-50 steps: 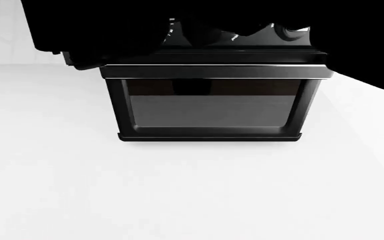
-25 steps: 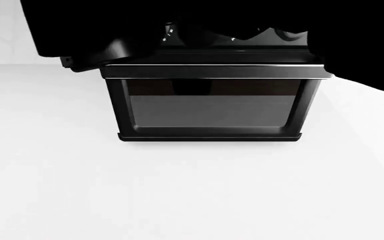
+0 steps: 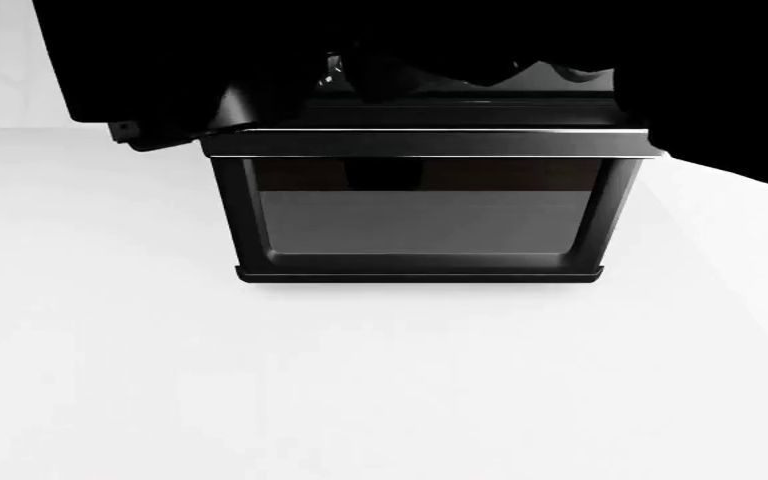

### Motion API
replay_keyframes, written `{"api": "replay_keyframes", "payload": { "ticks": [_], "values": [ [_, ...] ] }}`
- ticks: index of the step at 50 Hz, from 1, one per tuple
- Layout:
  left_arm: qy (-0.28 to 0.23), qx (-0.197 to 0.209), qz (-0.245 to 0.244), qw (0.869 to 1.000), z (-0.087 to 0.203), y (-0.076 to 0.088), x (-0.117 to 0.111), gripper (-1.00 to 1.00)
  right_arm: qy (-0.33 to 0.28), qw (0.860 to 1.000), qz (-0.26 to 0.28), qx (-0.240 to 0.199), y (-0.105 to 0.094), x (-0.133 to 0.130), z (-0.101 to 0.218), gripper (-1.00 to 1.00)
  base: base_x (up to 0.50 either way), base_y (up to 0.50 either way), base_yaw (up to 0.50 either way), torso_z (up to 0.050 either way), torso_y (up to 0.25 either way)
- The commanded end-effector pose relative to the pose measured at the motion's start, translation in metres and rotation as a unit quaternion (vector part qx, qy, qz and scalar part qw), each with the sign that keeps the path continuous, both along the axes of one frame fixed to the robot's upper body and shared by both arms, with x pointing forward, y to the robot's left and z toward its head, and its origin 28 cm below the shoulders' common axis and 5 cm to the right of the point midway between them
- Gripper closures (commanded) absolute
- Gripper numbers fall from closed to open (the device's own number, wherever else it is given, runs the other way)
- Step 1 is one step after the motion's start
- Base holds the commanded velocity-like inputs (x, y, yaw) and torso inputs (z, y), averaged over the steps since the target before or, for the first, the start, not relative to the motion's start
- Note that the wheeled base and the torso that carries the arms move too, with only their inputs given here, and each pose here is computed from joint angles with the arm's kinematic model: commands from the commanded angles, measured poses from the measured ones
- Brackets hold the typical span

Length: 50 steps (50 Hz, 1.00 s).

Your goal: Turn on the toaster oven by setting the timer.

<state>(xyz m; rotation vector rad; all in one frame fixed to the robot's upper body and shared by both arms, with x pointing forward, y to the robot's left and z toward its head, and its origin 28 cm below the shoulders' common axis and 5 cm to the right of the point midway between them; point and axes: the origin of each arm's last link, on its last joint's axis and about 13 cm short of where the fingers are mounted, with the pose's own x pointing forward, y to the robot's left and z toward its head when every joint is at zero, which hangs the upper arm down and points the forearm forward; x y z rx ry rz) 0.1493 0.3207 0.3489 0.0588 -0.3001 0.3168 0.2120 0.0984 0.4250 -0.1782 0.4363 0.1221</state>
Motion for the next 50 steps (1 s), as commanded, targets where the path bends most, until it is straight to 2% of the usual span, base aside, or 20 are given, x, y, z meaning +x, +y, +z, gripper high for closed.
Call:
{"api": "replay_keyframes", "payload": {
  "ticks": [1,18,38,50],
  "values": [
    [0.002,-0.001,-0.003,1.0,-0.001,-0.001,0.001,-1.0,0.008,1.0,-0.014,-0.002,0.001,0.0,-0.001,-1.0,0.0,0.0,0.0,0.0,0.0],
    [0.004,-0.001,-0.004,1.0,-0.001,-0.001,0.003,-1.0,0.004,1.0,-0.028,0.008,0.003,-0.004,0.001,-1.0,0.0,0.0,0.0,0.0,0.0],
    [0.005,-0.006,-0.005,1.0,-0.002,-0.002,0.002,-1.0,-0.005,0.999,-0.046,0.019,0.002,0.006,0.002,-1.0,0.0,0.0,0.0,0.0,0.0],
    [0.006,-0.007,-0.003,1.0,-0.003,-0.001,-0.001,-1.0,0.004,0.999,-0.035,0.013,0.001,0.008,-0.003,-1.0,0.0,0.0,0.0,0.0,0.0]
  ]
}}
